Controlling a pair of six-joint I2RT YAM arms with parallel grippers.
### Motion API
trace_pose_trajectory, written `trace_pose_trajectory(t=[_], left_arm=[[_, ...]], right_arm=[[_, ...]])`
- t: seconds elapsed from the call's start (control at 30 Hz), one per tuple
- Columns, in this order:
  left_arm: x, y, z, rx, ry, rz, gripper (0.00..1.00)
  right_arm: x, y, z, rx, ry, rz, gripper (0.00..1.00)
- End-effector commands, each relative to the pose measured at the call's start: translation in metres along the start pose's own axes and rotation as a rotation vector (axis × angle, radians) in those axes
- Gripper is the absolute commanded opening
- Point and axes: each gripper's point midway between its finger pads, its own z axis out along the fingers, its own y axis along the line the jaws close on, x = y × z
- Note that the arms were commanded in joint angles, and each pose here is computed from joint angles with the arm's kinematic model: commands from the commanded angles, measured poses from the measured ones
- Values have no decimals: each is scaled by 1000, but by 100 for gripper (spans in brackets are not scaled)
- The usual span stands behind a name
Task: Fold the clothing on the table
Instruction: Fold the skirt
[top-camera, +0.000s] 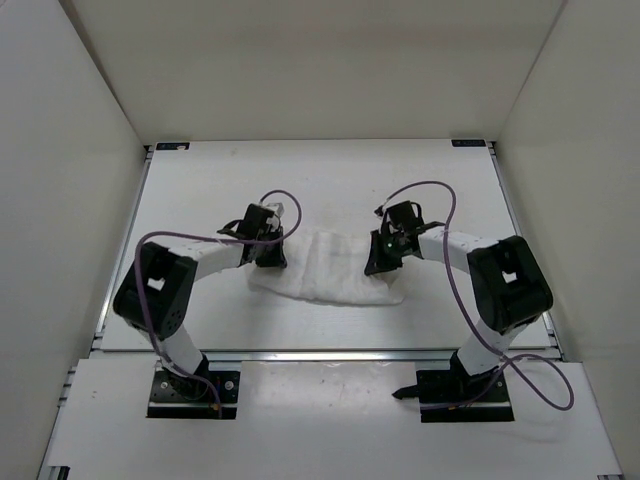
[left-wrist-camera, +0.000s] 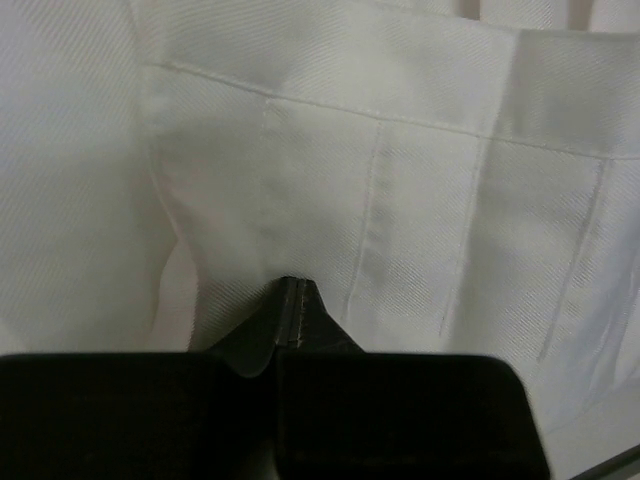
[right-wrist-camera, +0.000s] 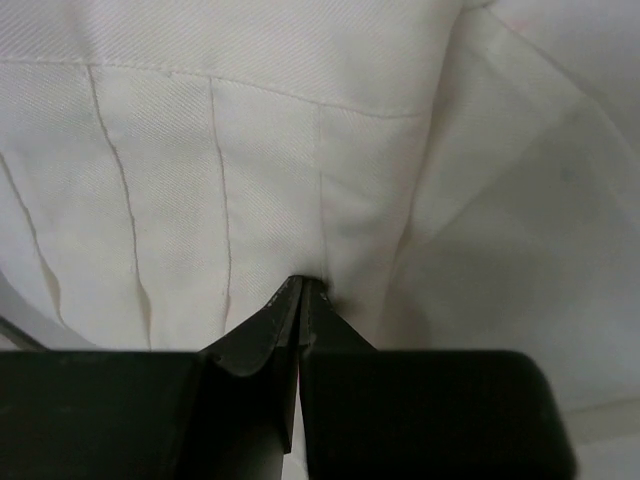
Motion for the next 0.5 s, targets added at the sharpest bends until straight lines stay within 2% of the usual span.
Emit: trace_pose_trajectory(t=[0.0, 0.17, 0.33, 0.37, 0.4, 0.43, 0.47], left_arm=[[-16, -10, 21, 15, 36, 25, 0], [-45, -23, 41, 22, 49, 22, 0], [-71, -22, 42, 36, 21, 3, 0], [-82, -30, 39, 61, 2, 15, 9], [-84, -27, 36, 55, 12, 16, 38], [-93, -31, 29, 58, 11, 21, 47], [-109, -36, 21, 71, -15, 42, 48]], right_arm=[[-28, -48, 8, 150, -35, -24, 0], [-77, -86, -4, 165, -98, 50, 0], [-111, -94, -30, 166, -184, 38, 0], [-115, -93, -34, 158, -192, 42, 1], [-117, -89, -40, 146, -195, 33, 2], [-126, -85, -50, 137, -216, 28, 8], [-130, -82, -57, 140, -229, 20, 15]])
